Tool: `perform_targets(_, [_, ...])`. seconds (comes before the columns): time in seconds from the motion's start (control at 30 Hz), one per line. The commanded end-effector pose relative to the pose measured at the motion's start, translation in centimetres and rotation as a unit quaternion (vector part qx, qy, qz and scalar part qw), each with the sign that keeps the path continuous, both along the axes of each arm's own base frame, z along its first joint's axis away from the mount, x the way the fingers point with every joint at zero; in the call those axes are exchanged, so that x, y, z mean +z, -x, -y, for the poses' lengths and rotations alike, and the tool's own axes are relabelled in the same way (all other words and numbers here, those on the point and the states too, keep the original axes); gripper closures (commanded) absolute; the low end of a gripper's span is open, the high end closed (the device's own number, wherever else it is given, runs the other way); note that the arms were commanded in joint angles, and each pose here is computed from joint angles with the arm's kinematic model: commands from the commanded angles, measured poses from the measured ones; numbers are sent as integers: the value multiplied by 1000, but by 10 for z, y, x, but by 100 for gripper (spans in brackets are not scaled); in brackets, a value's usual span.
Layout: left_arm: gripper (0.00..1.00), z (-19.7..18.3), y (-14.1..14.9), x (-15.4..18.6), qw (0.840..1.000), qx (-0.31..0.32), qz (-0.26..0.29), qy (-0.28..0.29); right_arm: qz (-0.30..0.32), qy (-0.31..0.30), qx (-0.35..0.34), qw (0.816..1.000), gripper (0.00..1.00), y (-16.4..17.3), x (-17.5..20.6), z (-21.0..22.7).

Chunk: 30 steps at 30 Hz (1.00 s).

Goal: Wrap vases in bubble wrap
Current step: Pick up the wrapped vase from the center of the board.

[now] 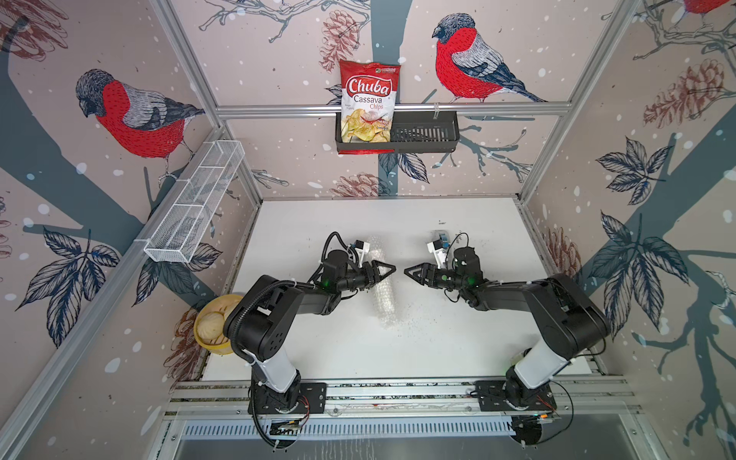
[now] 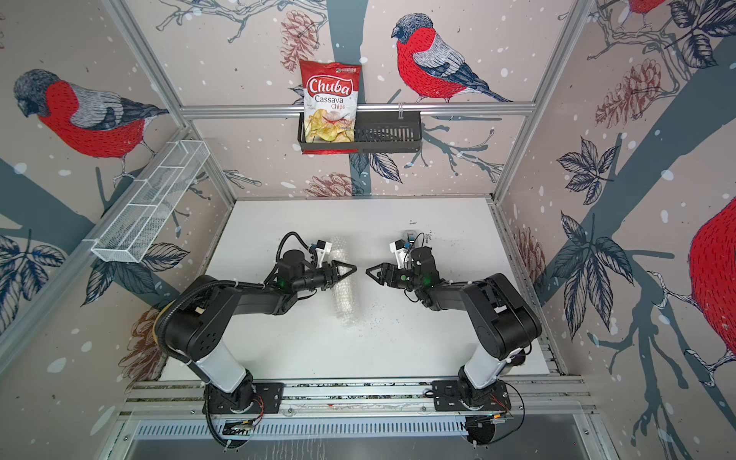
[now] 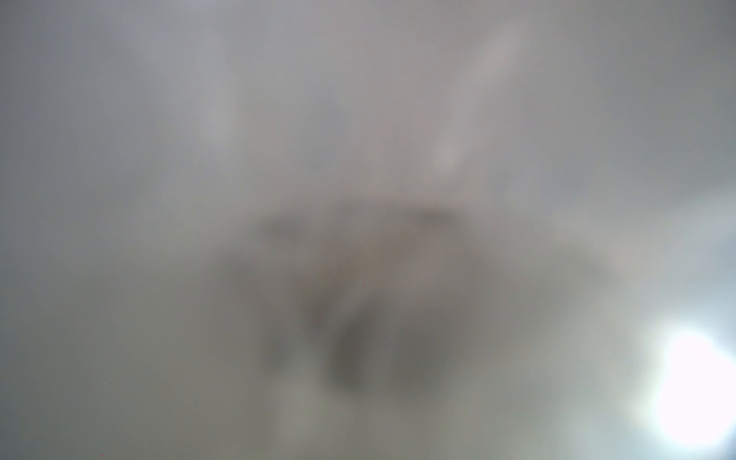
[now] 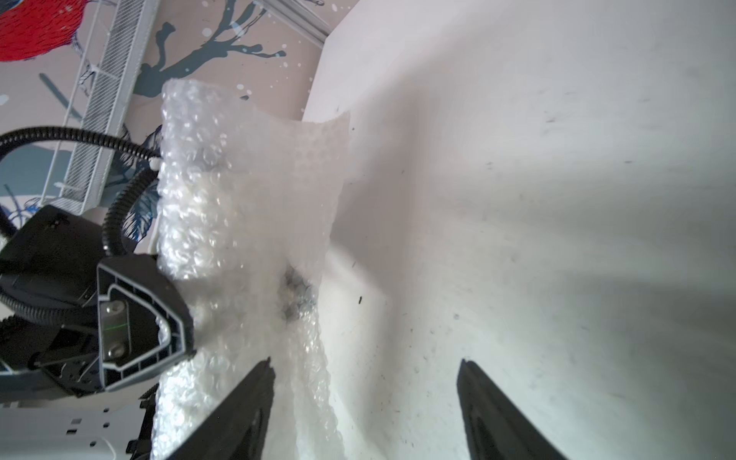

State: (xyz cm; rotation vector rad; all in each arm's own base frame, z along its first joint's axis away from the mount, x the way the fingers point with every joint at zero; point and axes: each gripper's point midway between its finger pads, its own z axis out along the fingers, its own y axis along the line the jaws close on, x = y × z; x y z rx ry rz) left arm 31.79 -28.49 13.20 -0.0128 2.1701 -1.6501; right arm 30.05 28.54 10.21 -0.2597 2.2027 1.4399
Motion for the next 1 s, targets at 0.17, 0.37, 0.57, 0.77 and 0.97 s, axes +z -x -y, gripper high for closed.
perform_targets(0.17, [76,-3,-15,15,999,28,35,-6,39,-49,110,992,1,50,23,-46])
perform_targets(0.37, [76,1,-17,25,999,24,34,19,50,-76,135,987,1,66,31,-60])
perform_targets(0.57, [76,4,-10,39,998,5,44,53,52,-71,131,988,1,60,30,-60])
perform_targets(0.77, [76,3,-5,47,996,-8,48,75,50,-73,122,989,1,56,35,-56])
perform_targets(0.97, [76,2,-8,50,995,-1,50,85,41,-75,129,988,1,57,34,-55])
